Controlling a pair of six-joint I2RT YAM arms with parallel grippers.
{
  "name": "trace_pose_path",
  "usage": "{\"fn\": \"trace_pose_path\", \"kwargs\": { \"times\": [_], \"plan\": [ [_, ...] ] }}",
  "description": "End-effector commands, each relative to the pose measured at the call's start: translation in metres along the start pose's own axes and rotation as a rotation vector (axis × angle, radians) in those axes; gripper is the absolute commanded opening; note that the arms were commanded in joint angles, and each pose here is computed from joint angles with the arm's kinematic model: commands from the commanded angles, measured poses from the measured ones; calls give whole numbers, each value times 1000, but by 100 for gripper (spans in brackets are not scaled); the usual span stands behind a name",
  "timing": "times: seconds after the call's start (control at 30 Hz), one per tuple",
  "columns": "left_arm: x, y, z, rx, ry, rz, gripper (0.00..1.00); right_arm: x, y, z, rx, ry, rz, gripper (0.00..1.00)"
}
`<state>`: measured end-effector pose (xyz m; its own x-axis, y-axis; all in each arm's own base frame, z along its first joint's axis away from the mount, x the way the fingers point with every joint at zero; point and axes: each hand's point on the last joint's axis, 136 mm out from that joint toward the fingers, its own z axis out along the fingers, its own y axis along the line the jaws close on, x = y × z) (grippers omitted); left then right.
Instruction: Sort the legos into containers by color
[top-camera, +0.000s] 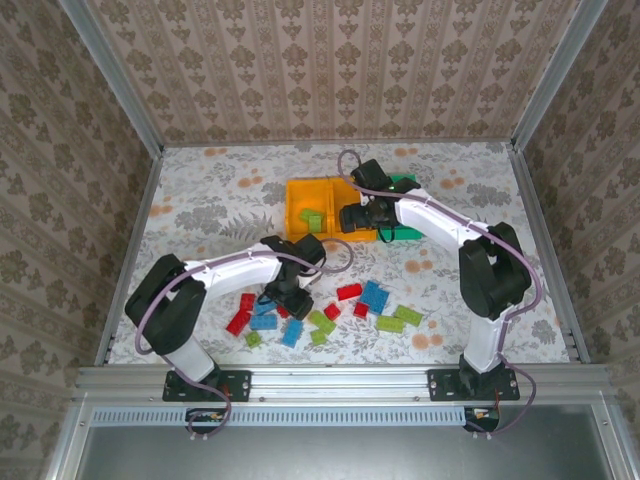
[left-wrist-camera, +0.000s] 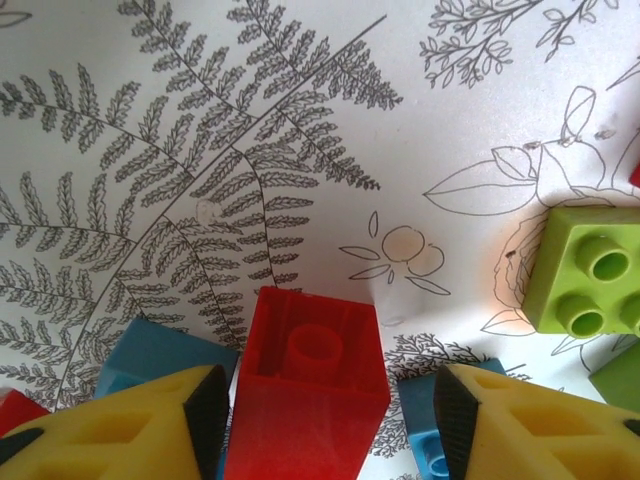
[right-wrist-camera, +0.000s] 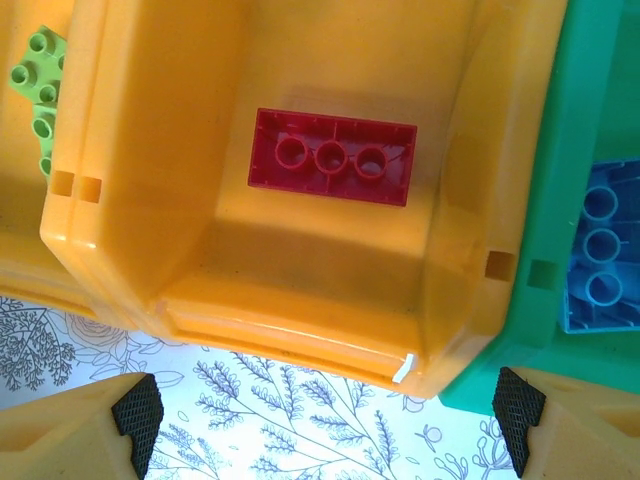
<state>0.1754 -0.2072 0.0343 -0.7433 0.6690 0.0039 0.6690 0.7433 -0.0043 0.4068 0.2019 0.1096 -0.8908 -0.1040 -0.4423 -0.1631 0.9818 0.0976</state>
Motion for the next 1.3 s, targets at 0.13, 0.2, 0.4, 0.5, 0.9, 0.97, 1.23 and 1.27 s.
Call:
{"fn": "trace_pose_path", "kwargs": {
  "times": [0.13,0.2,0.4,0.5,0.9,0.97,1.23,1.27],
  "plan": [
    [-3,-2,2,-28,40,45,49,3,-18,-15,6,-20,57,89],
    [-4,-3,4,-34,49,49,49,6,-23,-16,13,-19,61,89],
    [-8,-3,11,-54,72,56,48,18,-40,-20,31,-15,88,90],
    [-9,-3,14,-55,85,57,45,20,-48,-22,39,-17,103,90],
    [-31,-6,7,-58,42,56,32,25,-59,-25,48,-23,128,90],
    [-41,-7,2,-60,16,60,32,27,-60,-25,50,-21,129,90],
    [-93,-7,-16,-70,-62,102,32,30,-67,-29,64,-26,140,90],
    [-99,-6,-19,-75,-70,106,32,30,-69,-30,67,-30,143,90]
  ]
}}
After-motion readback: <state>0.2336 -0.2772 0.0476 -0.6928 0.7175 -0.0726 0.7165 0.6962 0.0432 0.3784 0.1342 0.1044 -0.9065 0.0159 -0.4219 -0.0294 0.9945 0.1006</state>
